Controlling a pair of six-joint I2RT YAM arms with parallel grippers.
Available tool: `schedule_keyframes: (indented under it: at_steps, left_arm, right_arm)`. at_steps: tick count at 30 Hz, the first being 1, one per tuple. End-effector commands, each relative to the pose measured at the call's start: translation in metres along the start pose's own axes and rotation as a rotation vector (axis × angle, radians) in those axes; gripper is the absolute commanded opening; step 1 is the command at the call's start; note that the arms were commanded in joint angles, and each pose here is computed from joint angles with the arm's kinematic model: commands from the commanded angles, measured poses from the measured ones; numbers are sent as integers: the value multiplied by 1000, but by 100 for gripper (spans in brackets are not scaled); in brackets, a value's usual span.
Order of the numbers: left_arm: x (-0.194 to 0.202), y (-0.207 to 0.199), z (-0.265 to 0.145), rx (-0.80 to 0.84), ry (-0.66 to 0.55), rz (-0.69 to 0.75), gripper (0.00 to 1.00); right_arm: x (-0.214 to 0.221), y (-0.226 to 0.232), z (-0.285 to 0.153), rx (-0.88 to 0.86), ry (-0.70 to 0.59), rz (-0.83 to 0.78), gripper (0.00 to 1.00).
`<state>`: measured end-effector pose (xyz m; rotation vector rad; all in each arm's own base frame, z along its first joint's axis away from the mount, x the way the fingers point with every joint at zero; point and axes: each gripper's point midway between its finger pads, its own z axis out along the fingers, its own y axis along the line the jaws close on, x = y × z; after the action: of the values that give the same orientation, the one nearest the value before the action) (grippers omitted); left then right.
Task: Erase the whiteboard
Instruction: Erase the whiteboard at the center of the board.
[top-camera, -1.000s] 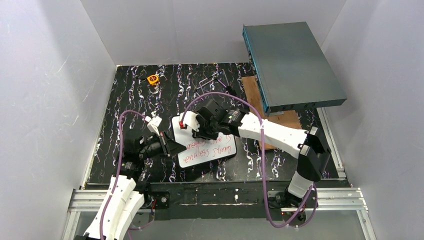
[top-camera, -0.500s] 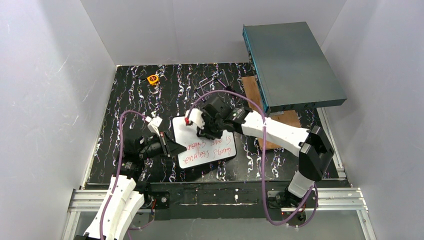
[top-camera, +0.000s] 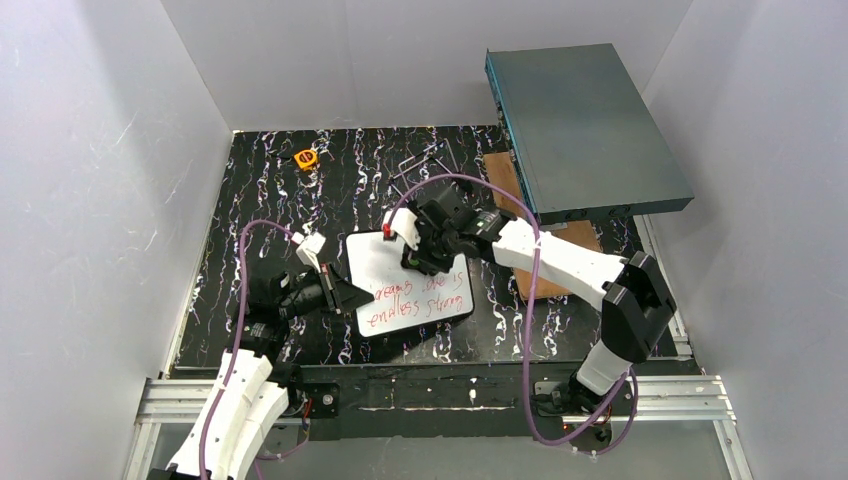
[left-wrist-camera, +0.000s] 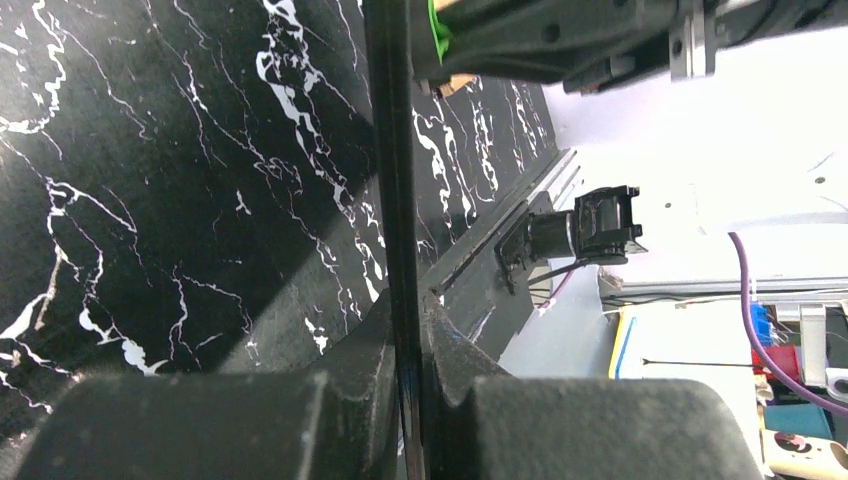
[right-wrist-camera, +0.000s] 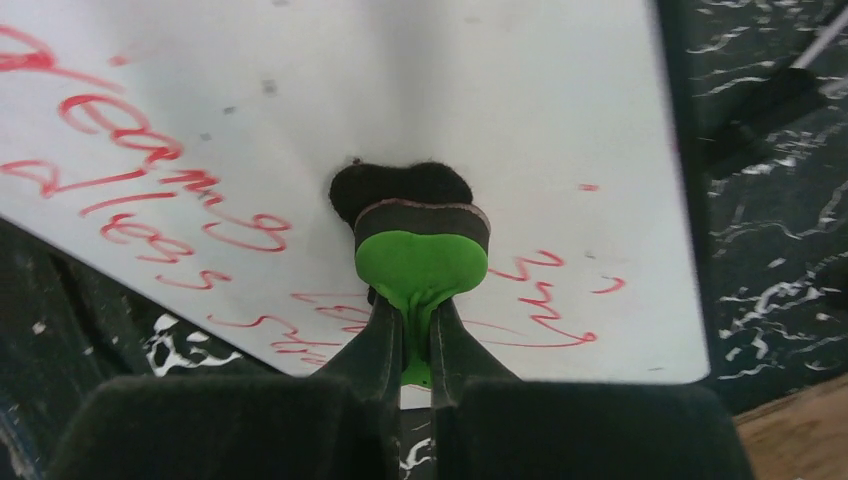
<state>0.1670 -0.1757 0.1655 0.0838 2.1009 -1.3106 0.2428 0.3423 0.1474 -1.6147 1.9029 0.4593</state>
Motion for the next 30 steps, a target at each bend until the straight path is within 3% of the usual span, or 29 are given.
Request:
schedule_keyframes:
  at_steps: [1, 6, 10, 16, 22, 26, 30]
  left_arm:
    - [-15, -46, -7, 184, -23, 164, 0]
    - [-15, -45, -7, 183, -24, 163, 0]
    - [-15, -46, -7, 183, -24, 163, 0]
    - [-15, -45, -7, 183, -20, 159, 0]
    - [-15, -45, -7, 183, -21, 161, 0]
    - [-14, -46, -7, 185, -22, 164, 0]
    - [-14, -47, -7, 187, -21, 165, 0]
  right_arm:
    - [-22, 41, -13, -117, -73, -81, 1]
    - [-53, 3, -30, 9, -118, -26, 1]
    - [-33, -37, -29, 100, -77, 47, 1]
    - [-8, 12, -15, -34, -67, -17, 1]
    - [-55, 54, -12, -86, -87, -101, 1]
    - [-78, 6, -16, 105, -90, -37, 1]
    - [-47, -35, -18, 206, -42, 37, 1]
